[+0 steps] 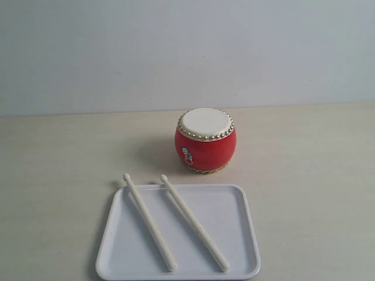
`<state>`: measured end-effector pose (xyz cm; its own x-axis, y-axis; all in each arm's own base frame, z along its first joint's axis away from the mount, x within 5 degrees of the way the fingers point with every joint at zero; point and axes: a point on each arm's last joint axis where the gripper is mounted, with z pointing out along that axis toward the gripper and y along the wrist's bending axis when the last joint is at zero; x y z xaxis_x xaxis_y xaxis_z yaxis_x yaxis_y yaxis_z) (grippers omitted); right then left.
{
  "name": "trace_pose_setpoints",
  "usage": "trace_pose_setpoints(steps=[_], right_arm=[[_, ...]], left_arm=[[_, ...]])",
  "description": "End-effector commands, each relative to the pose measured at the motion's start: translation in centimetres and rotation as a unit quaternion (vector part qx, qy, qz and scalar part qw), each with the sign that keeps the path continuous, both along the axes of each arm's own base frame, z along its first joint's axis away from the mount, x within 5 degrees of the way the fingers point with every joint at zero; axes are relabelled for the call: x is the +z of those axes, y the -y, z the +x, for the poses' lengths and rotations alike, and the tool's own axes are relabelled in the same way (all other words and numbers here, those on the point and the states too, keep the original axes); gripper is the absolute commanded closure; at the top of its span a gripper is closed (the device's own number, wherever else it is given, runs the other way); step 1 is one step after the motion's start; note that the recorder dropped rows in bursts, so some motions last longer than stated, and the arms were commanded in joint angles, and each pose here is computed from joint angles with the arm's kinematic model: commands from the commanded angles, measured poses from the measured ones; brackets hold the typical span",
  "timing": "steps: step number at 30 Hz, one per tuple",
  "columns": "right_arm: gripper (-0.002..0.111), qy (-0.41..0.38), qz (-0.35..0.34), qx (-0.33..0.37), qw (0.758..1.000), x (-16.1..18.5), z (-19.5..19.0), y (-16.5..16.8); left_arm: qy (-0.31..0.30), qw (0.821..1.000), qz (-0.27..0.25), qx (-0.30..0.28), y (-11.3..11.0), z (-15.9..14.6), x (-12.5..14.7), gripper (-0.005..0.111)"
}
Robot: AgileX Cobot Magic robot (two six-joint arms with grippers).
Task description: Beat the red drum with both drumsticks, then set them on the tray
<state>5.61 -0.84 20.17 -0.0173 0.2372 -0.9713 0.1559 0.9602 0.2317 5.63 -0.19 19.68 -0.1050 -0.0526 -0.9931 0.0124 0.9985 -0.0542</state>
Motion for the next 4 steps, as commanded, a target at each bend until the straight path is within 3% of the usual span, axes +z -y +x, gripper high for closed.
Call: trace_pose_setpoints(steps=[1, 4], right_arm=[[0.108, 0.008, -0.004, 0.001, 1.000, 0.03, -0.03, -0.02], [0.108, 0.008, -0.004, 0.001, 1.000, 0.03, -0.03, -0.02]], left_arm=[[0.006, 1.000, -0.003, 0.002, -0.02, -0.02, 0.01, 0.107], [0.006, 1.000, -0.003, 0.002, -0.02, -0.02, 0.01, 0.107]])
